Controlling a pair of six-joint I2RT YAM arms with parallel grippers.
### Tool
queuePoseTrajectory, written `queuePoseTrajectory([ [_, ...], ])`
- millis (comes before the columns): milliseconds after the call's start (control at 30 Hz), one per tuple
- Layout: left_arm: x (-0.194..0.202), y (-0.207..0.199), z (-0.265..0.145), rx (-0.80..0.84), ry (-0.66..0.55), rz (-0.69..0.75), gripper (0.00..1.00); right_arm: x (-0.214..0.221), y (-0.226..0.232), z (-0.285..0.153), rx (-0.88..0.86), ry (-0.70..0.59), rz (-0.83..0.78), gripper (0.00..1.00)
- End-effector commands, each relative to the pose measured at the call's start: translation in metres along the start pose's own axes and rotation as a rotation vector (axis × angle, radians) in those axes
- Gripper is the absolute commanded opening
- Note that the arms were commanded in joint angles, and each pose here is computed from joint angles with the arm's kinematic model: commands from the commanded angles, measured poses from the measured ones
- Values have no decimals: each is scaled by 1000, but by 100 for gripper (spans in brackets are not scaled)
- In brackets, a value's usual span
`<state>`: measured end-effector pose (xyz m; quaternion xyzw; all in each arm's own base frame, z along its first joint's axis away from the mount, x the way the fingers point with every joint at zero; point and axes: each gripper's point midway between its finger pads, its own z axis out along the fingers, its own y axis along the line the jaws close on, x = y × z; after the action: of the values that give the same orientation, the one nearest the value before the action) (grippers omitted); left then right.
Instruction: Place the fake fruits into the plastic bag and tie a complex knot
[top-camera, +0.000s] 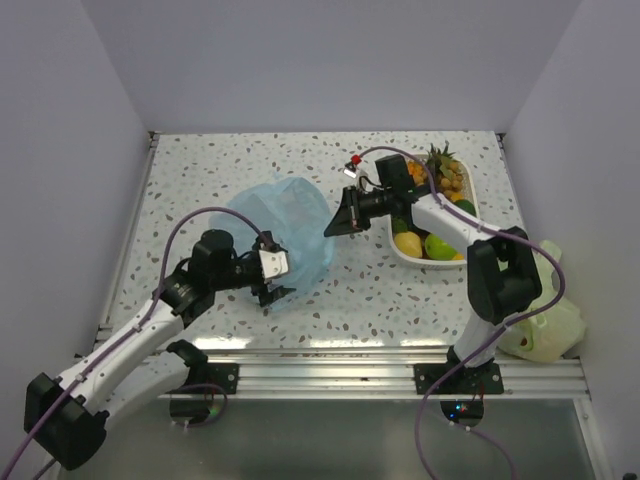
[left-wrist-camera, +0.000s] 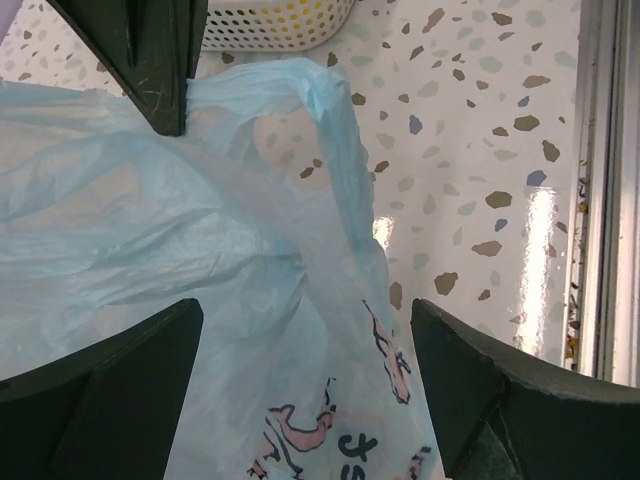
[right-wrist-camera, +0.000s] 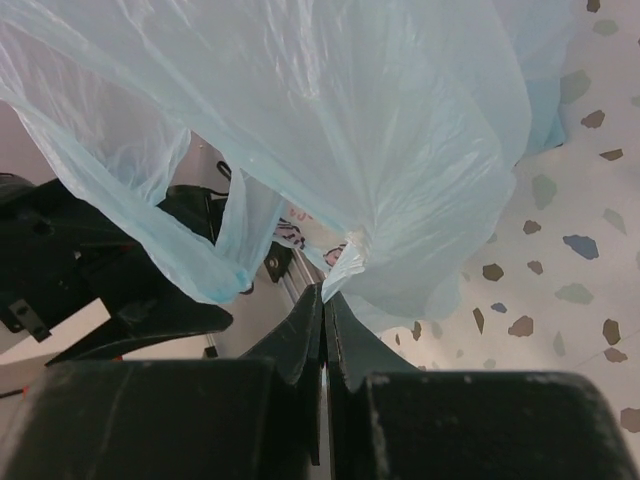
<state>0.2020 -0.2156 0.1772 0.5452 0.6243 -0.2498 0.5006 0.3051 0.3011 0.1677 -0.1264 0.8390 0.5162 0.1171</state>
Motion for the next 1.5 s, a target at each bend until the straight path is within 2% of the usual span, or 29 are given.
queuePoseTrajectory([
  [0, -13, 26, 19, -90, -63, 167, 91, 0, 6, 1, -46, 3, 4, 0],
  [100, -7, 41, 34, -145, -56, 188, 90, 3, 7, 0, -56, 12, -1, 0],
  [200, 3, 53, 42, -184, -17, 173, 82, 9, 7, -2, -54, 26, -11, 0],
  [300, -10, 66, 34, -254, -36, 126, 55, 11, -3, -3, 2, 34, -36, 0],
  [333, -26, 73, 28, -286, -59, 89, 36, 11, -7, -6, 41, 47, -67, 0],
  [467, -74, 79, -15, -269, -141, -155, 1, -10, -43, -20, 269, 35, -178, 0],
  [500, -79, 77, -27, -272, -145, -190, 0, -18, -63, -29, 385, 30, -244, 0],
  [567, -103, 88, -53, -324, -199, -255, 0, -40, -75, -36, 486, 0, -323, 0],
  [700, -114, 81, -72, -308, -216, -340, 0, -87, -102, -54, 712, -49, -481, 0],
  [800, -107, 70, -74, -290, -202, -369, 0, -109, -113, -59, 787, -62, -534, 0],
  [933, -90, 68, -76, -323, -155, -438, 0, -150, -117, -72, 913, -153, -600, 0],
  [1033, -82, 69, -73, -338, -152, -471, 0, -156, -110, -59, 847, -139, -621, 0],
  [1100, -82, 77, -67, -354, -173, -500, 0, -143, -89, -41, 716, -82, -614, 18],
  [1133, -83, 80, -65, -358, -181, -506, 0, -140, -81, -39, 680, -78, -607, 50],
  [1167, -82, 88, -61, -367, -187, -518, 0, -135, -69, -36, 619, -72, -607, 64],
  [1233, -84, 92, -56, -363, -198, -527, 0, -129, -58, -41, 587, -77, -603, 82],
  [1333, -90, 96, -47, -333, -229, -543, 0, -128, -23, -63, 566, -132, -647, 88],
  [1467, -87, 100, -37, -313, -231, -562, 0, -128, 10, -105, 560, -198, -649, 90],
])
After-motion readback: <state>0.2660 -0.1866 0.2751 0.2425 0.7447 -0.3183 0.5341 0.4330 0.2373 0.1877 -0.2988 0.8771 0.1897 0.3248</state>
